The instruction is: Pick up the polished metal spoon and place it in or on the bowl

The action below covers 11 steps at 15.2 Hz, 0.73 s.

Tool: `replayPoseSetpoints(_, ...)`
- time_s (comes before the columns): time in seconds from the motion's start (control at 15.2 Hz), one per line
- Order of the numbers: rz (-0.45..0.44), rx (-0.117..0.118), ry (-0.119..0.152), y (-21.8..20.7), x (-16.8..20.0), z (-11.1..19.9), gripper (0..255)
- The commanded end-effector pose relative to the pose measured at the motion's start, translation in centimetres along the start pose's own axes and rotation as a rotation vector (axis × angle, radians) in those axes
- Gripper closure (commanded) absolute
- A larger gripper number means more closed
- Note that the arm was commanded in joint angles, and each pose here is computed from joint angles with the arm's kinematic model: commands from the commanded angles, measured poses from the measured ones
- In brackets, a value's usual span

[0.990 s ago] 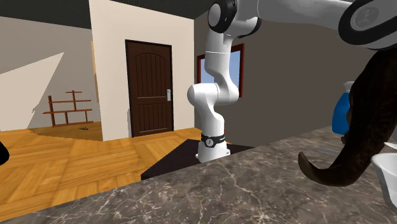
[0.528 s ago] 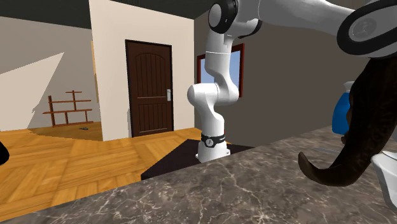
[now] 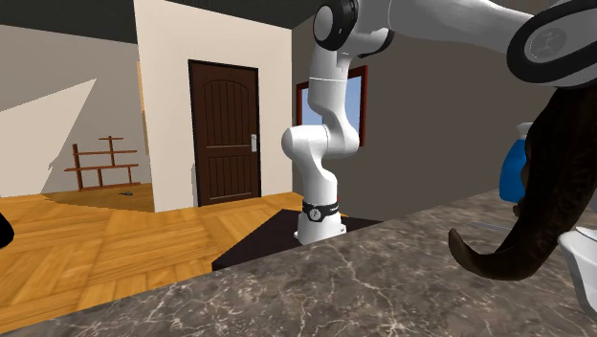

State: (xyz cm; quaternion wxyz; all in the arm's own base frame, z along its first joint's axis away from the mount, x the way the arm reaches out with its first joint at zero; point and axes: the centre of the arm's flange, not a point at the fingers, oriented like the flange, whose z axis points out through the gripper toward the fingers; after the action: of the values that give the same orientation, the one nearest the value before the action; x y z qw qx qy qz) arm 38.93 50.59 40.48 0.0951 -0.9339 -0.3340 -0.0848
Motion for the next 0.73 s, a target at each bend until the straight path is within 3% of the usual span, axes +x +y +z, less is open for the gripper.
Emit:
replayPoseSetpoints(0.0,0.0,0.0,0.0,0.0,0.0,0.0,0)
replayPoseSetpoints(0.07,0.0,0.0,0.0,0.0,0.0,0.0,0)
replayPoseSetpoints(0.33,0.0,0.0,0.0,0.0,0.0,-5.0,0)
replayPoseSetpoints(0.66,0.0,0.0,0.0,0.0,0.0,-5.0,0)
